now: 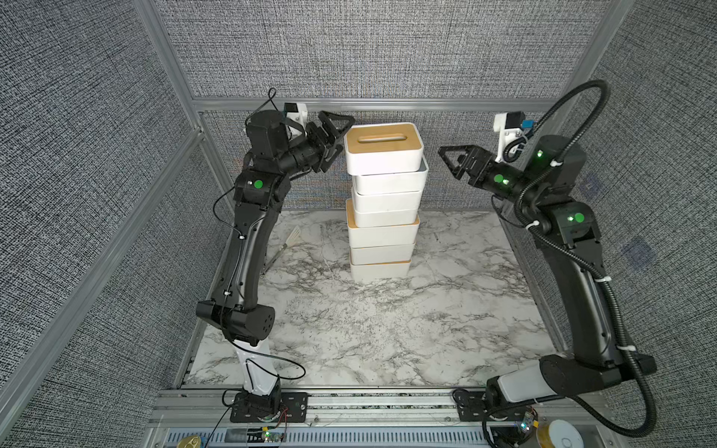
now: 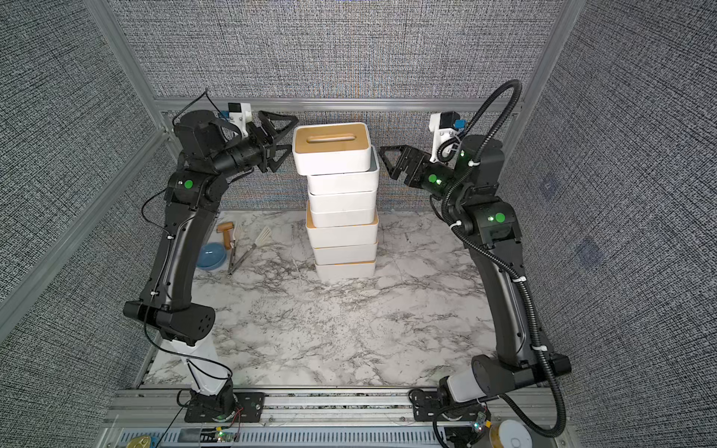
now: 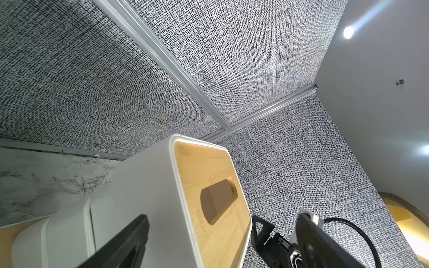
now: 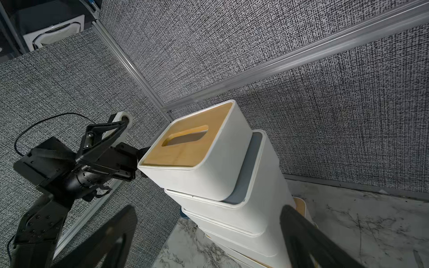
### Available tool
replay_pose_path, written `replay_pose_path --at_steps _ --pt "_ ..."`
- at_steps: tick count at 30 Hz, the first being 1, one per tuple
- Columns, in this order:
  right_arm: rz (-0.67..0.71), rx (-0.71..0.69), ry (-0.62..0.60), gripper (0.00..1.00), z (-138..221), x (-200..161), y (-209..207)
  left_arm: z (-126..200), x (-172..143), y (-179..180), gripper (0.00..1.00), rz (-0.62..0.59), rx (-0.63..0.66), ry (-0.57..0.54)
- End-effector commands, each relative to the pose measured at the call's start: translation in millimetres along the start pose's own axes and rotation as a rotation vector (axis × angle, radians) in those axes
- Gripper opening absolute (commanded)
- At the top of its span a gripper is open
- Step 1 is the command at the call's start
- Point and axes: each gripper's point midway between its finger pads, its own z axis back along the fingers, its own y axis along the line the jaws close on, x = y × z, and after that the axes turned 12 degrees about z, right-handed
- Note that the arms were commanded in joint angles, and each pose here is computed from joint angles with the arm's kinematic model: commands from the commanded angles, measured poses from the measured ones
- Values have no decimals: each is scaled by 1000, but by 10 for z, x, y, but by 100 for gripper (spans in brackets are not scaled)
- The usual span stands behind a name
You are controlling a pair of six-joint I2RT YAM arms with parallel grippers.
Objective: Stack the tissue boxes
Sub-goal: Place the tissue box at the tissue box.
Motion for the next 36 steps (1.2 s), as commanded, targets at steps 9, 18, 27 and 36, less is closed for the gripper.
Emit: replay_pose_path --at_steps 9,18,27,36 --pt "-25 93 -12 99 -204 83 78 -65 -30 -99 100 -16 -61 35" --pt "-50 121 3 99 -327 53 67 -125 -83 -120 99 -13 -81 58" --pt "-50 139 4 99 -357 46 121 -146 -100 -111 99 -11 -81 63" --pt "-52 151 6 99 -384 36 161 -160 -146 -110 99 -10 -81 80"
